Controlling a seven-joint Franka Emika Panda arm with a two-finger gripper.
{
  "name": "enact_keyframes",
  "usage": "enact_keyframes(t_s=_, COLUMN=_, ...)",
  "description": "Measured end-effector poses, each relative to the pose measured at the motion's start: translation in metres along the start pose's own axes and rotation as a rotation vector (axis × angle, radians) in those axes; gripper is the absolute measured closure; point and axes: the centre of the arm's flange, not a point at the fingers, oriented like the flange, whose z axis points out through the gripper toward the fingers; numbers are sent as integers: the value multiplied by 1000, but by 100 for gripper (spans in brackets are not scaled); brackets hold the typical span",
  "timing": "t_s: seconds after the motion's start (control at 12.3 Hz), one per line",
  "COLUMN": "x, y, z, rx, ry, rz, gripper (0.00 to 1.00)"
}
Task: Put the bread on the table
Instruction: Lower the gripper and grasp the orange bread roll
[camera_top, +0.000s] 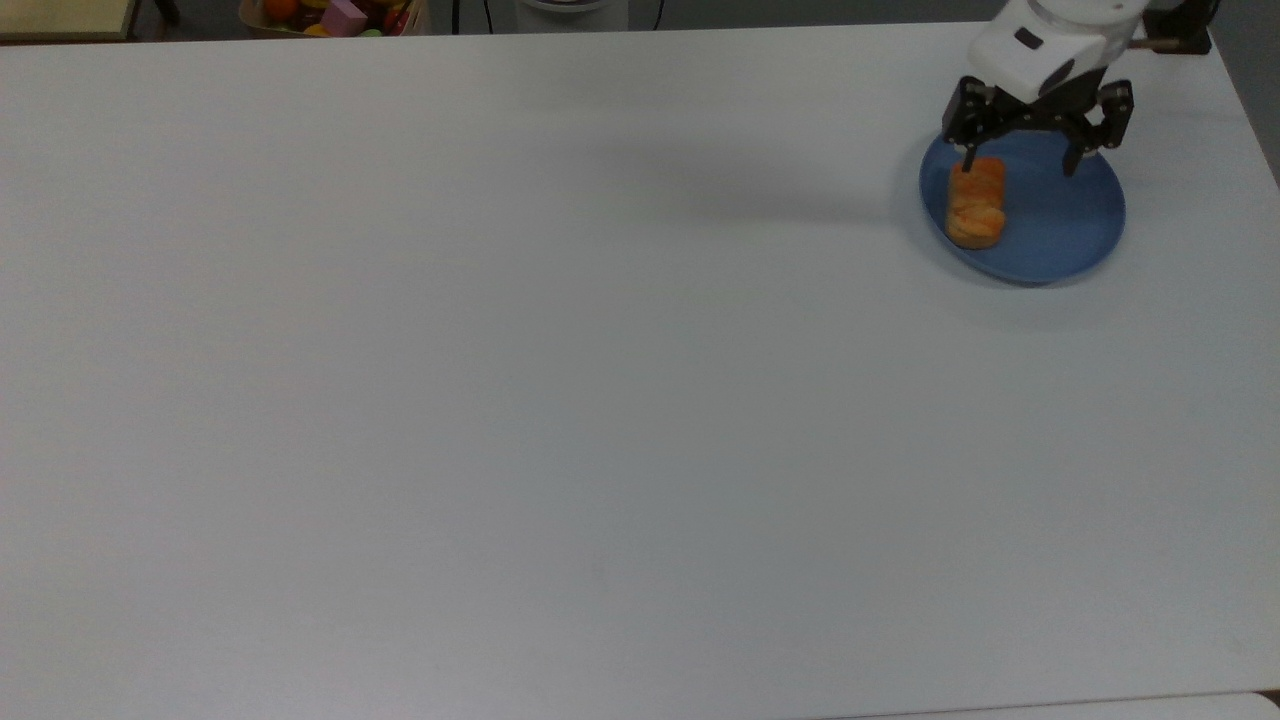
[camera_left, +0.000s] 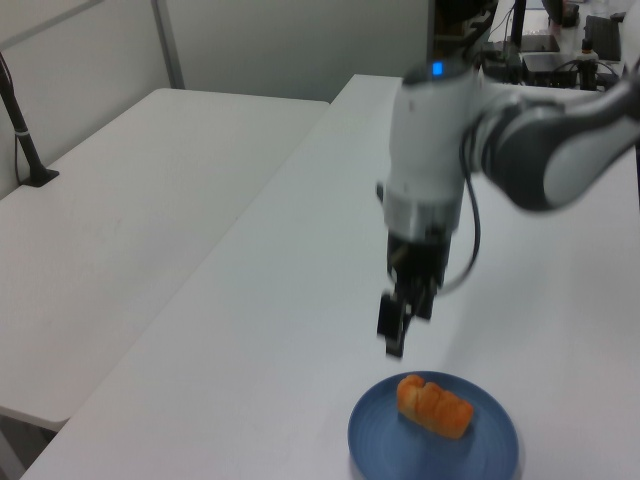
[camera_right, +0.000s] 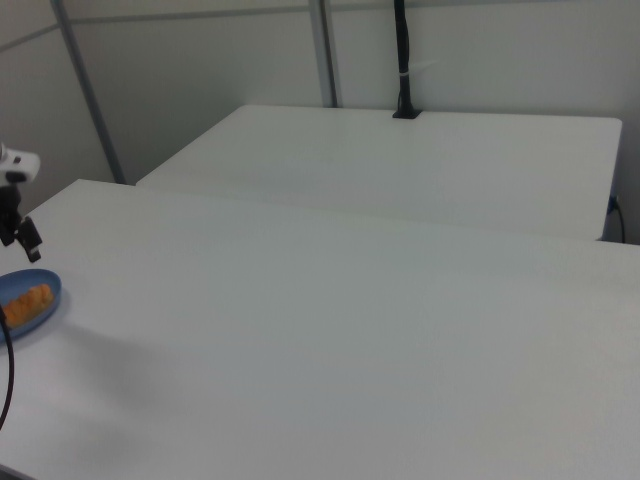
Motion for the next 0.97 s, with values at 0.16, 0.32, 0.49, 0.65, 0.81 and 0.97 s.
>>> enact_keyframes(t_s=0.16, x=-14, y=-17, z=45, rx=-27, ry=-6, rz=5, gripper=0)
enact_keyframes(t_s=0.32, x=-20, y=-22, z=73, rx=-57, ry=-15, rz=4, gripper=0)
enact_keyframes(t_s=0.49, x=-20, y=-21, z=83, rx=-72, ry=-13, rz=23, gripper=6)
enact_keyframes(t_s=0.65, x=-22, y=-21, z=93, rx=-90, ry=-10, rz=10, gripper=26)
enact_keyframes(t_s=0.81, x=-29, y=-27, z=94, rx=-97, ry=1, rz=-17, gripper=61)
enact_keyframes(t_s=0.97, x=-29, y=-27, z=94, rx=-97, ry=3, rz=-20, gripper=84)
